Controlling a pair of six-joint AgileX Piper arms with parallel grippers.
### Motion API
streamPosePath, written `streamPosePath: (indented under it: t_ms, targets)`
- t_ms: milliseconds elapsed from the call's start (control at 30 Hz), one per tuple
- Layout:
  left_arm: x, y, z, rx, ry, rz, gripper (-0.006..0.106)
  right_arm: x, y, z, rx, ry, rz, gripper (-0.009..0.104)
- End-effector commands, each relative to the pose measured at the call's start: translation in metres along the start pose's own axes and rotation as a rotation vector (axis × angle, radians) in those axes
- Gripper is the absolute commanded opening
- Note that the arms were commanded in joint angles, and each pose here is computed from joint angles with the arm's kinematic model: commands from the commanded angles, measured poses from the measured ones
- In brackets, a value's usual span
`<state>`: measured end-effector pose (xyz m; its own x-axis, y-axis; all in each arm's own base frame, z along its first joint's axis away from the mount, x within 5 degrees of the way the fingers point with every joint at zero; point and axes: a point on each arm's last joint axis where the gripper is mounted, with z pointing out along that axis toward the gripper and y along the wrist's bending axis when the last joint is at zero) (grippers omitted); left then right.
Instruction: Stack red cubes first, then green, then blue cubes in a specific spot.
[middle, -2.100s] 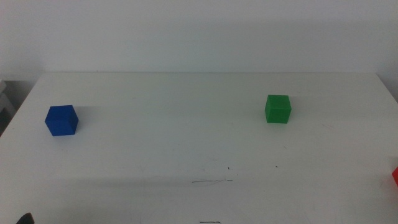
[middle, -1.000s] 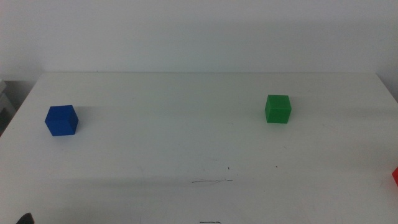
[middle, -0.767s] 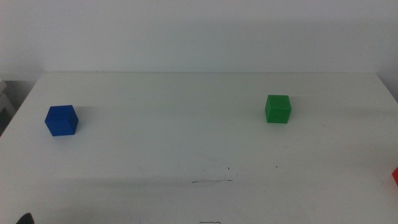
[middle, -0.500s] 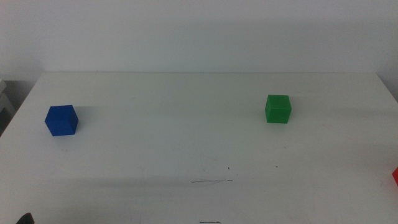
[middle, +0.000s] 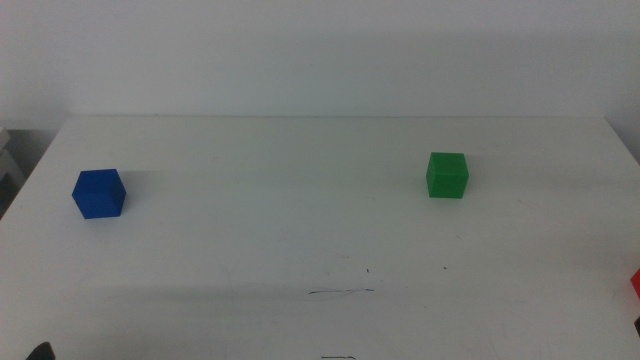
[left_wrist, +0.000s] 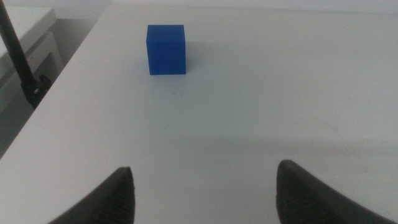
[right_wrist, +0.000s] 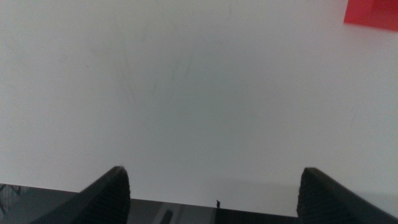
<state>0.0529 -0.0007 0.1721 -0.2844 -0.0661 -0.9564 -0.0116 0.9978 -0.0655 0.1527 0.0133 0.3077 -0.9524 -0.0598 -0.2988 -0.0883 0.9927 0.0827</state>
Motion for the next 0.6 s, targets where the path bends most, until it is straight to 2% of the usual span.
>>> streamPosePath:
  t_ms: [0, 333, 567]
  targets:
    - [-0.008, -0.001, -0.002, 0.007, -0.103, -0.006, 0.075, -0.010, -0.007, -0.003, 0.035, 0.036, 0.005, 0.094]
    - [-0.008, -0.001, -0.002, 0.007, -0.103, -0.006, 0.075, -0.047, -0.049, 0.004, 0.190, 0.084, 0.093, 0.090]
    - [-0.008, -0.001, -0.002, 0.007, -0.103, -0.006, 0.075, -0.057, -0.075, 0.003, 0.237, -0.072, 0.180, 0.085]
